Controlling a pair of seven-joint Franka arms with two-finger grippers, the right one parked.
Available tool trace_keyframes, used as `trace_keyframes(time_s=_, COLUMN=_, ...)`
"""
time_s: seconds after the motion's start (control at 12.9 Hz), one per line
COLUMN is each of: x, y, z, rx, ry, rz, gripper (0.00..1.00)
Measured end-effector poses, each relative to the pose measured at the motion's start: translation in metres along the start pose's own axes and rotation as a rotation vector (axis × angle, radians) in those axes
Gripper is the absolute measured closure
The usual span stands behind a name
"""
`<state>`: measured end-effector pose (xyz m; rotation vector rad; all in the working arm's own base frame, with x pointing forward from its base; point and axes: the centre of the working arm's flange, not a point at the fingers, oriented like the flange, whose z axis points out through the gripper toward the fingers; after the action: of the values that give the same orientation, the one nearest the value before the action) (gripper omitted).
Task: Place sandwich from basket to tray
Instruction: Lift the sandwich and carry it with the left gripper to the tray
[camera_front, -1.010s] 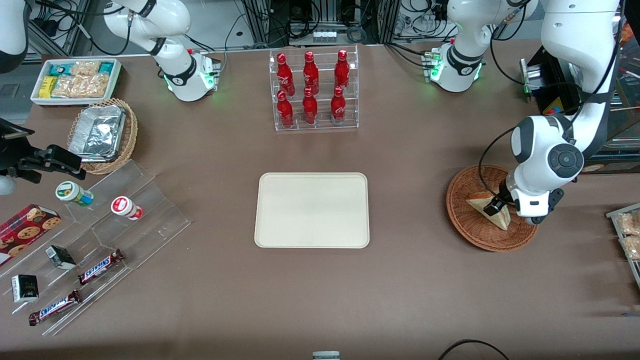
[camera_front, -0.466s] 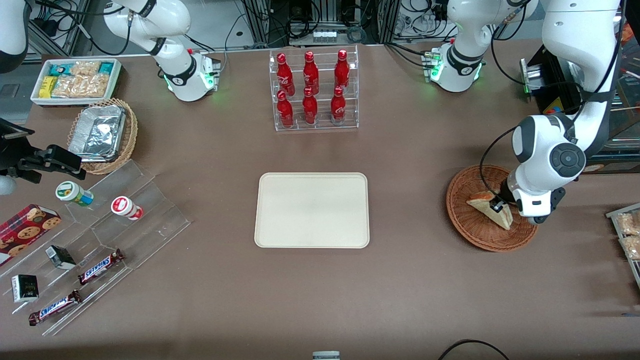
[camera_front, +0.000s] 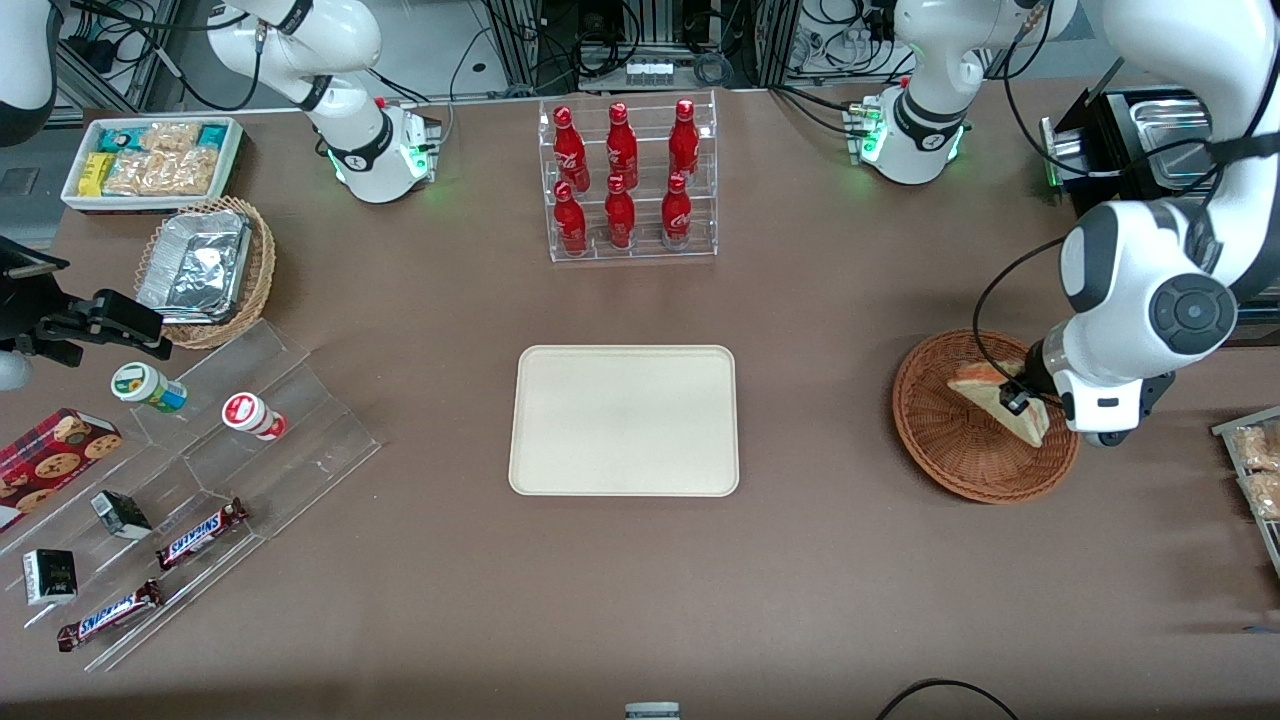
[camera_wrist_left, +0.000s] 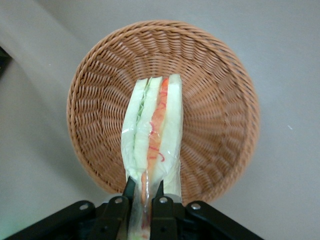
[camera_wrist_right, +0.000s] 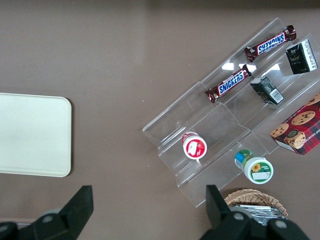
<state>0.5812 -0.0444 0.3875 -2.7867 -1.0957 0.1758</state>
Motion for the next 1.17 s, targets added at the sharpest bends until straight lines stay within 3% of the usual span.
trace_keyframes(time_s=0.31, x=-0.085, y=0.073, z=-0.053, rx=-0.03, ry=0.061, rz=0.182, gripper=0.85)
trace_keyframes(time_s=0.47, x=-0.133, y=0.106, z=-0.053, rx=-0.032, ry=0.068, rz=0.296, gripper=0.85)
trace_keyframes(time_s=0.78, x=-0.215, y=0.181, z=-0.037, rx=-0.059, ry=0.093, rz=0.473, gripper=0.85)
trace_keyframes(time_s=1.01, x=-0.28, y=0.232, z=0.007, rx=-0.075, ry=0.112, rz=0.593, gripper=0.85)
trace_keyframes(time_s=1.17, x=-0.303, y=0.251, z=0.038, rx=-0.075, ry=0.131, rz=0.654, gripper=0.85)
